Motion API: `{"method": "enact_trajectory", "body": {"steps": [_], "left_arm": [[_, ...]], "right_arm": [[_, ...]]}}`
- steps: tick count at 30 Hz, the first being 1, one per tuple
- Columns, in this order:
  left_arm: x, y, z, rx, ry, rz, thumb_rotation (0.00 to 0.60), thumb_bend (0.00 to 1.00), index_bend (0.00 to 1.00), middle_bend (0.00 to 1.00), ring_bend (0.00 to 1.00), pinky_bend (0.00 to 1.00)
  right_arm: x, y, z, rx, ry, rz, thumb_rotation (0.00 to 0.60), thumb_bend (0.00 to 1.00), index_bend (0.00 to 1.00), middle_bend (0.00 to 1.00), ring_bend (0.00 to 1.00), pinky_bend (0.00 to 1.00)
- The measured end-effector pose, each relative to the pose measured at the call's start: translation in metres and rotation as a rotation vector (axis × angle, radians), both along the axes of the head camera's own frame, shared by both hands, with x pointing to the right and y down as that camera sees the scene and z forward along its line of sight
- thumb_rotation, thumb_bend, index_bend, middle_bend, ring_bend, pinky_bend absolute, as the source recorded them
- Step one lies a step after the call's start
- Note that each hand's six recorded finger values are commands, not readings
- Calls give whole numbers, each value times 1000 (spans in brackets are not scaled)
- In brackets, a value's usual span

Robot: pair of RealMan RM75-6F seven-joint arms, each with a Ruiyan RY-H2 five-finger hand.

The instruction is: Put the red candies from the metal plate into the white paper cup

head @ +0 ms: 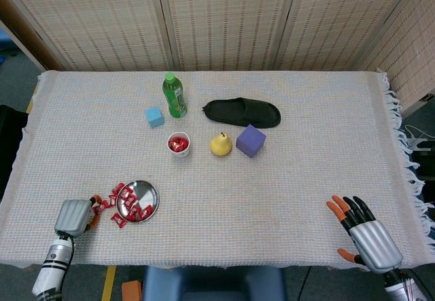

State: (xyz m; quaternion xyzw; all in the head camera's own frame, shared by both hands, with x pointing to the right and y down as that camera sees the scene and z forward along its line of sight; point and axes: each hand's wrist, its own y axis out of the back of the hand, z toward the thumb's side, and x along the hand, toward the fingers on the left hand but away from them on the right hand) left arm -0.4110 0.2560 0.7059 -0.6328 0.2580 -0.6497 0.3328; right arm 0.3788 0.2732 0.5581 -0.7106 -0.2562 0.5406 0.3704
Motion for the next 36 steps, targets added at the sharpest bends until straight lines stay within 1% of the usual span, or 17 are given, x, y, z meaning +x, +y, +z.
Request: {"method": "enact_trajectory", "body": {"steps": [10,17,22,31,36], "left_arm": [[3,-4,3,-11,-17,5,600,378,380,945,970,1000],[4,-8,4,23,-19,-8,600,378,460,951,970,1000],[4,-8,5,25,-17,-14,600,379,493,954,970,1000],[7,-10,3,50,18,-23,600,388,501,956,974,1000],[8,-20,-13,101,75,-54,600,389,502,957,976,1000]], "right_arm": [[1,0,-1,5,0,3,600,46,0,0,0,0],[1,0,-1,5,-1,2,600,47,0,0,0,0],[1,0,-1,4,0,2,600,47,0,0,0,0],[1,-1,-1,4,3,4,600,46,0,0,0,0],[1,-1,1,4,6,7,600,47,0,0,0,0]]}}
